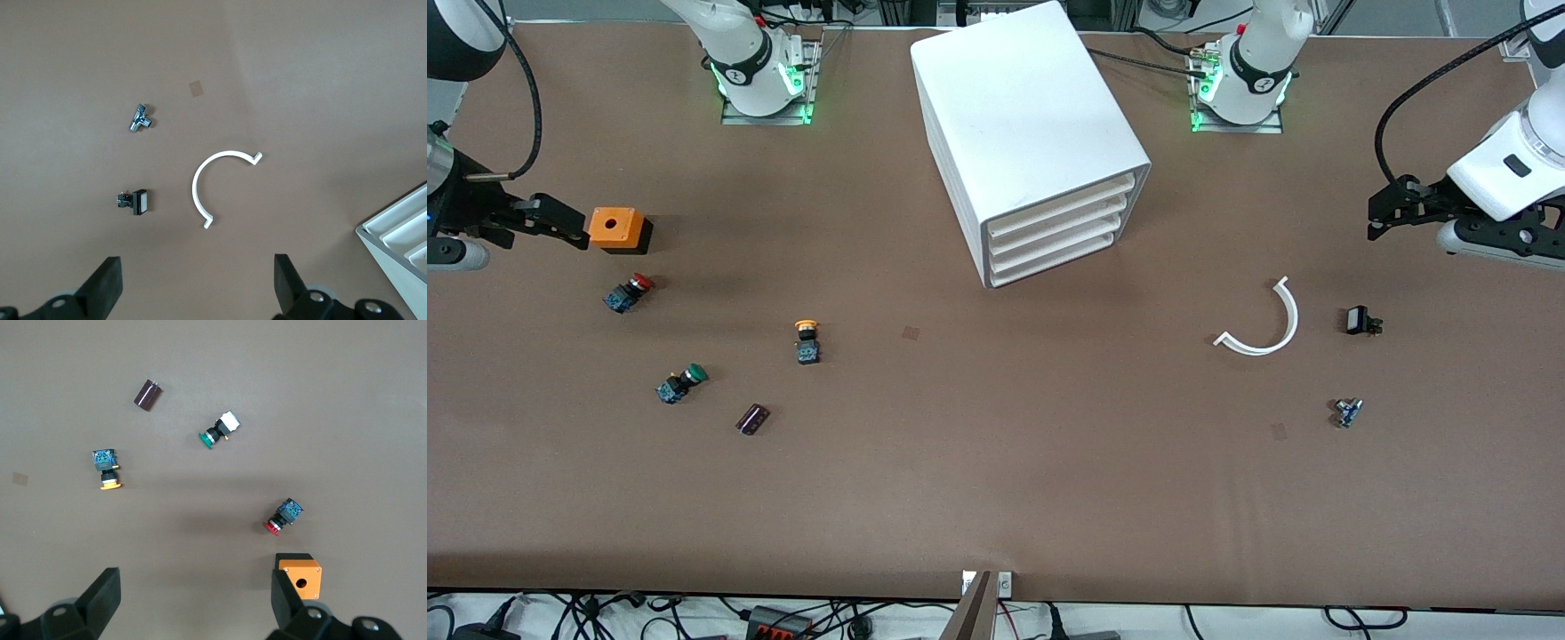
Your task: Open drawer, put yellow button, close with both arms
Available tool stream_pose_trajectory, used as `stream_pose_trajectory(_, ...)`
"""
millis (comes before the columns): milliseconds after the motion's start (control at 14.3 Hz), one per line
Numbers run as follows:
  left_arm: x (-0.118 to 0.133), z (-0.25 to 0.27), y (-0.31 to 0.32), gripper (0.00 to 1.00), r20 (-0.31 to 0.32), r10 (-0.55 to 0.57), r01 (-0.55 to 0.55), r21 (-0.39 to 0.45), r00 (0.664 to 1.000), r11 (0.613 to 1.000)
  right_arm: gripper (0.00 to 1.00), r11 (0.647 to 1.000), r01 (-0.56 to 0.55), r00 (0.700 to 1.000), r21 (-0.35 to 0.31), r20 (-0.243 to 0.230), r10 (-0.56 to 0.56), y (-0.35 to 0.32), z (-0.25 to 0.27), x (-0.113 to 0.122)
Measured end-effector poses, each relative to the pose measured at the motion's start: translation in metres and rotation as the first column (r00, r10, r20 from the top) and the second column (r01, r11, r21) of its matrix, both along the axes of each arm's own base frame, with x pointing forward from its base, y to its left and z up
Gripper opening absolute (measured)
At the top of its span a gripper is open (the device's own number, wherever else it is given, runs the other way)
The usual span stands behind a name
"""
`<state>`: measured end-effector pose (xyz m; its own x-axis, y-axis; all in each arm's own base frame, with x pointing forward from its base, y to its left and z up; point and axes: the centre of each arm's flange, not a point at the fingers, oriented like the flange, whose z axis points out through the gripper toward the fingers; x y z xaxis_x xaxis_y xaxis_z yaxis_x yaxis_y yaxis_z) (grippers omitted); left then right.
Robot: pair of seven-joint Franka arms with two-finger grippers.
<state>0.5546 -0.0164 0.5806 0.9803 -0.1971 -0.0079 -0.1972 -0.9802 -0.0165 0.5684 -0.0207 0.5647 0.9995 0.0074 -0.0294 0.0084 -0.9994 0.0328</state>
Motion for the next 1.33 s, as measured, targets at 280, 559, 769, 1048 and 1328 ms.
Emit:
stream_pose_trajectory(280, 0.000, 0.000, -0.001, 1.00, 0.001, -0.002, 0.002, 0.000, 1.000, 1.000, 1.00, 1.000, 0.000, 1.000, 0.000, -0.001, 0.000, 0.000, 0.000, 0.000)
stream_pose_trajectory(559, 0.000, 0.000, -0.003, 1.00, 0.001, -0.005, 0.005, 0.000, 1.000, 1.000, 1.00, 1.000, -0.001, 1.000, 0.008, -0.014, 0.002, 0.002, -0.007, 0.001)
stream_pose_trajectory(769, -0.005, -0.003, -0.013, 1.00, -0.044, -0.022, 0.021, -0.008, 0.999, 1.000, 1.00, 1.000, -0.009, 1.000, 0.021, -0.025, 0.009, 0.009, -0.014, 0.004)
stream_pose_trajectory(1048, -0.025, -0.021, -0.058, 1.00, -0.224, -0.086, 0.053, -0.150, 0.971, 0.987, 1.00, 0.997, -0.070, 0.994, 0.021, -0.083, 0.072, 0.045, -0.050, 0.015)
stream_pose_trajectory(1328, -0.010, -0.084, -0.101, 1.00, -0.370, -0.152, 0.005, -0.370, 0.916, 0.929, 1.00, 0.992, -0.125, 0.982, 0.021, -0.140, 0.127, 0.082, -0.115, 0.035)
